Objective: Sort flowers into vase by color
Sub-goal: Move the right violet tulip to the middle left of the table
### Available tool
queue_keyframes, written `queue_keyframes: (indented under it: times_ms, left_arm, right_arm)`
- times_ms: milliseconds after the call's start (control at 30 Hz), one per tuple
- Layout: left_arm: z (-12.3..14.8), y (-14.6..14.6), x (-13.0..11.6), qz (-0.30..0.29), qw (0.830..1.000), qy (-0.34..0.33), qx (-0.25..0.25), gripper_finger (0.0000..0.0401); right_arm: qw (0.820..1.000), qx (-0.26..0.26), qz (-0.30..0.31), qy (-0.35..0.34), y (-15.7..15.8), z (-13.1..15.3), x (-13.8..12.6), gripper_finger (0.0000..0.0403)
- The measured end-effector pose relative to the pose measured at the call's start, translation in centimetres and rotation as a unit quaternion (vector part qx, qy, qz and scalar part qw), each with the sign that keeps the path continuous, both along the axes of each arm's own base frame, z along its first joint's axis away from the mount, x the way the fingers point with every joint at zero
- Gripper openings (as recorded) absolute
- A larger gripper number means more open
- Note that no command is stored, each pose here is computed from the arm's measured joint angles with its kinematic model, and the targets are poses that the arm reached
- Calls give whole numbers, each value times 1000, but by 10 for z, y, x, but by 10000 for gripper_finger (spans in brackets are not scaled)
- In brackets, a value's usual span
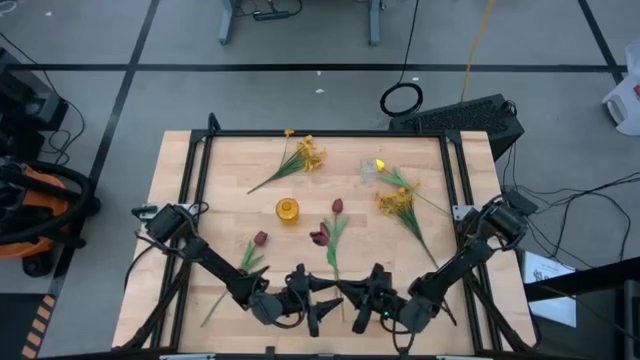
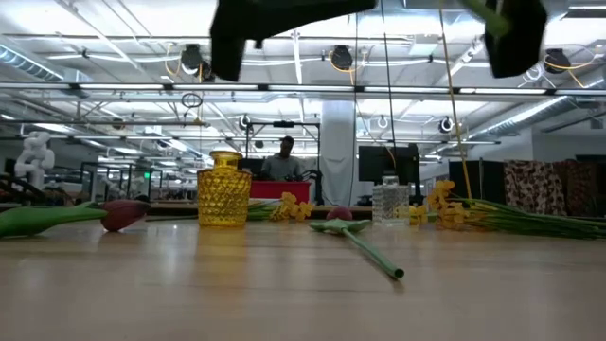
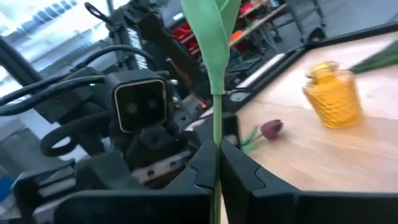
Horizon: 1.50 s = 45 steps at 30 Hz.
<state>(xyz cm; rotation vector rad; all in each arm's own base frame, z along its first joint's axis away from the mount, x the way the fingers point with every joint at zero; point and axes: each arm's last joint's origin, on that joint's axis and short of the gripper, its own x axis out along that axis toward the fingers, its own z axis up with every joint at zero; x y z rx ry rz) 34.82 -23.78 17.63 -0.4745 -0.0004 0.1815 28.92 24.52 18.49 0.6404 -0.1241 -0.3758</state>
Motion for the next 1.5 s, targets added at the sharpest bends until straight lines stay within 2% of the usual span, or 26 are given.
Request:
queue_keyframes:
  times_ms: [100, 300, 400, 500, 700, 767, 900, 1133, 1500]
  left_arm:
    - [2, -1, 5, -19, 1000, -2, -3, 241]
    - [4, -3, 4, -18, 1000, -4, -4, 240]
    - [4, -4, 3, -19, 1000, -4, -4, 222]
    - [3, -5, 3, -20, 1000, -3, -2, 175]
    - [2, -4, 3, -16, 1000, 4, 5, 40]
    - [1, -4, 3, -15, 1000, 10, 10, 13]
    - [1, -5, 2, -17, 1000, 10, 10, 13]
    - [18, -17, -17, -42, 998, 41, 18, 4]
    - [47, -27, -77, -62, 984, 163, -47, 2]
  right_arm:
    - [1000, -1, 9, -13, -5, 1, 6, 4]
    - [1000, -13, 6, -12, -6, 2, 8, 4]
    - [1000, -17, 4, -10, -6, 2, 8, 4]
    - [1000, -17, 5, -10, -6, 2, 8, 4]
    - [1000, -16, 8, -11, -6, 2, 8, 4]
    - [1000, -18, 11, -10, -6, 2, 7, 5]
    - [999, -29, 12, -6, -6, 2, 8, 17]
    - [997, -54, 47, -4, -1, 8, 4, 68]
    - [986, -128, 87, 59, 8, 17, -13, 152]
